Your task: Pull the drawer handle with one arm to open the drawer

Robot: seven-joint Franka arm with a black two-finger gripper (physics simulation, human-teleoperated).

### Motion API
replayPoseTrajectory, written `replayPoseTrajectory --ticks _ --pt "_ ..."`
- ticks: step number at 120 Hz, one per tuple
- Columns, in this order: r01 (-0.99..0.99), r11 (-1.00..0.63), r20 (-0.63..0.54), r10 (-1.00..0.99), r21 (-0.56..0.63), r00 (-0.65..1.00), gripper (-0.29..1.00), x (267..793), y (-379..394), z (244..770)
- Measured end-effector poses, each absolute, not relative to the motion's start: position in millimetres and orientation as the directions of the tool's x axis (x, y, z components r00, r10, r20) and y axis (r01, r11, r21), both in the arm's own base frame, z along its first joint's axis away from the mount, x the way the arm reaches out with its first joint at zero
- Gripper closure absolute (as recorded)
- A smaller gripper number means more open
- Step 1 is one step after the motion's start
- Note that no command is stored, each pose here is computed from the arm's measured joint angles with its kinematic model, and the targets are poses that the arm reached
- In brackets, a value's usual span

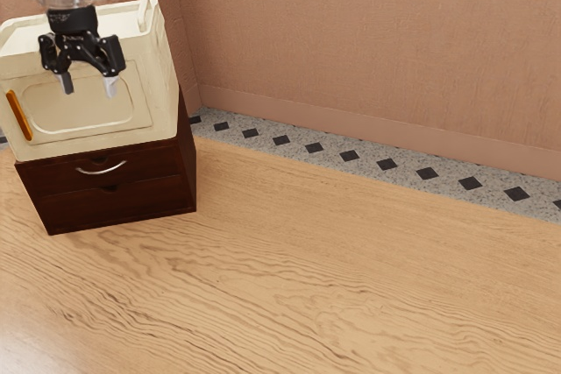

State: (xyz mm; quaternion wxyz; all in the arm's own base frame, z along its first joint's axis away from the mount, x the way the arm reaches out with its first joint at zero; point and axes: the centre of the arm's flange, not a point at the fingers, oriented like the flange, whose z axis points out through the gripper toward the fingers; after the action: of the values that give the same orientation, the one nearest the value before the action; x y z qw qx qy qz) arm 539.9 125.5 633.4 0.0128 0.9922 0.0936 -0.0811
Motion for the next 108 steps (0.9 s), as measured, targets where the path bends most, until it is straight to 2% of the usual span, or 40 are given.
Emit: replayPoseTrajectory --ticks 25,39,51,89,108 --pt "0.184 -0.983 -0.091 0.183 0.007 0.979 0.00 546 133 641" --pt "0.162 -0.987 0.082 0.161 -0.003 0.984 0.00 531 123 726" --pt "0.140 -0.990 0.118 0.139 -0.007 0.983 0.00 529 113 746" --pt "0.155 -0.988 0.105 0.152 -0.013 0.983 0.00 532 124 737" --pt "0.206 -0.978 0.014 0.207 0.018 0.978 0.00 533 134 670"
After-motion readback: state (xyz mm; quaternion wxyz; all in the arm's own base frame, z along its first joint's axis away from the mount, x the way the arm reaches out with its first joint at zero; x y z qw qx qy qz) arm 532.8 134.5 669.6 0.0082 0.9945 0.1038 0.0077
